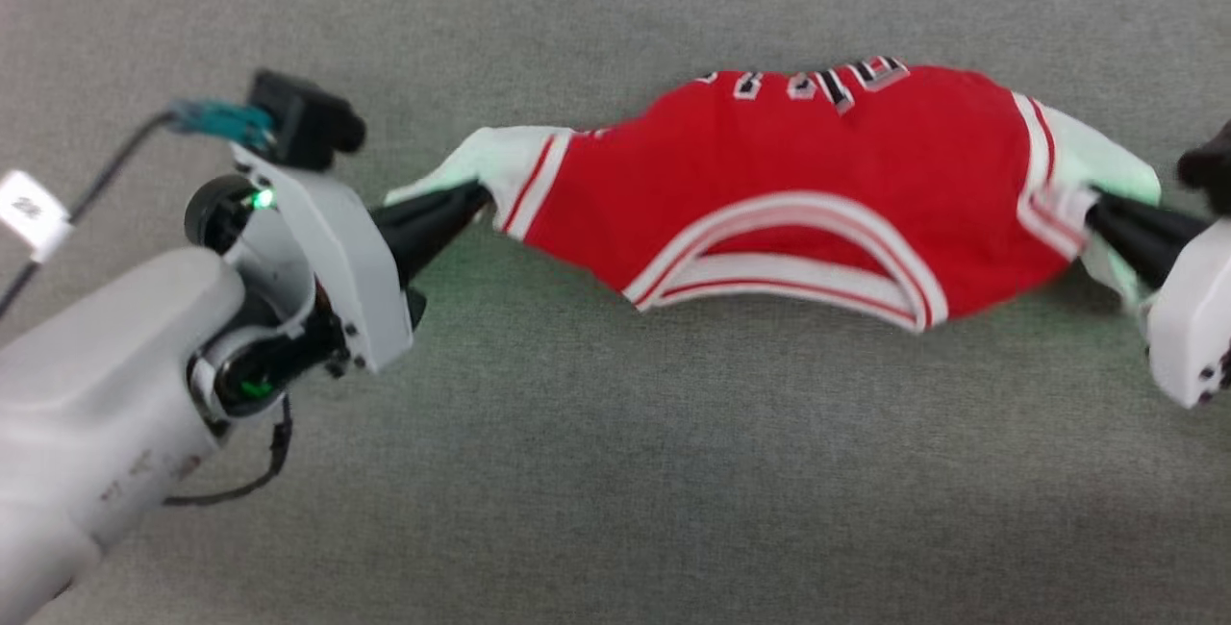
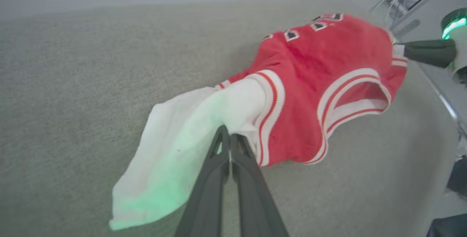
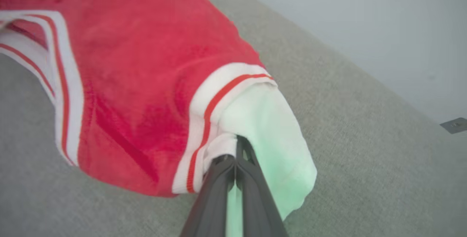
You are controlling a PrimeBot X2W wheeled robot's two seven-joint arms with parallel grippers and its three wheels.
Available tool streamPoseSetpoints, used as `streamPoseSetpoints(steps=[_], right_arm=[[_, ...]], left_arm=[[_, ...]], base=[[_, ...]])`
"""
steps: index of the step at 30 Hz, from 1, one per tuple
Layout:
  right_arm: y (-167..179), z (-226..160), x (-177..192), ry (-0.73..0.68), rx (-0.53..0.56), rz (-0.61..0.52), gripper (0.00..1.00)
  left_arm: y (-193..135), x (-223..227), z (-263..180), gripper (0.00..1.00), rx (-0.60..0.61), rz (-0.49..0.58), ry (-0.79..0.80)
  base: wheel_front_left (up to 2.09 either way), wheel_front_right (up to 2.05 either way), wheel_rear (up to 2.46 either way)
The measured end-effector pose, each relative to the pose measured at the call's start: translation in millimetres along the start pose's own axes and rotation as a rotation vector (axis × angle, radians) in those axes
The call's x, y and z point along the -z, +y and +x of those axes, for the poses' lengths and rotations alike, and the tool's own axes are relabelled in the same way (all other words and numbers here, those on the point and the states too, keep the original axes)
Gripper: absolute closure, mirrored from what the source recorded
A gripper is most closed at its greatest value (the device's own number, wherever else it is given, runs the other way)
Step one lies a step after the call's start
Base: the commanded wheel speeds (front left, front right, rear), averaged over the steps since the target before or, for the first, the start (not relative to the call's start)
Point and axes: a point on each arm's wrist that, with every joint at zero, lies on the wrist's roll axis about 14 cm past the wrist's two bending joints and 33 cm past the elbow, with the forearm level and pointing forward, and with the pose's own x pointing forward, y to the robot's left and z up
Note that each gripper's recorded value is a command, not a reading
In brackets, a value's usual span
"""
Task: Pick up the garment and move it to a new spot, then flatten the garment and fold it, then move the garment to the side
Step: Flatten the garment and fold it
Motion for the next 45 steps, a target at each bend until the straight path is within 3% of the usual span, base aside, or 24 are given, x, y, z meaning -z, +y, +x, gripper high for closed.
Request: streamPoseSetpoints(steps=[6,14,17,21,24,27,31,34,41,45], right_arm=[[-16.5,-6.4,-45.1,-0.159,0.059,0.086,1.0],[-47.0,22.4,-116.4,-0.318,0.118,0.167,1.0],[-67.3,25.9,-164.0,-0.409,0.174,0.171,1.0],[-105.2,9.9,-239.9,-0.587,0.297,0.129,1.0],[-124.5,-9.0,-275.3,-0.68,0.397,0.044,1.0],[-136.7,-28.9,-295.2,-0.749,0.453,0.037,1.0],[-141.5,-41.9,-299.0,-0.768,0.493,0.002,1.0],[-139.5,-39.6,-285.3,-0.739,0.493,-0.015,1.0],[-112.4,-15.1,-219.8,-0.637,0.385,0.019,1.0],[-85.0,-4.7,-152.0,-0.513,0.295,0.096,1.0]], left_arm=[[-7.4,-55.9,6.0,1.0,0.034,-0.184,-0.195],[34.4,-132.1,21.8,1.0,-0.032,-0.309,-0.371],[47.9,-163.8,31.1,1.0,-0.059,-0.317,-0.414],[54.8,-243.2,26.4,1.0,-0.084,-0.279,-0.619],[53.6,-283.5,15.1,1.0,-0.086,-0.27,-0.743],[39.6,-310.1,2.0,1.0,-0.06,-0.246,-0.816],[20.5,-328.8,-21.9,1.0,0.0,-0.247,-0.888],[12.5,-311.6,-21.6,1.0,0.029,-0.247,-0.848],[13.2,-211.9,-2.8,1.0,0.057,-0.358,-0.67],[8.9,-130.3,0.8,1.0,0.05,-0.455,-0.547]], base=[[0.0,0.0,0.0],[0.0,0.0,0.0],[0.0,0.0,0.0],[0.0,0.0,0.0],[0.0,0.0,0.0],[0.0,0.0,0.0],[0.0,0.0,0.0],[0.0,0.0,0.0],[0.0,0.0,0.0],[0.0,0.0,0.0]])
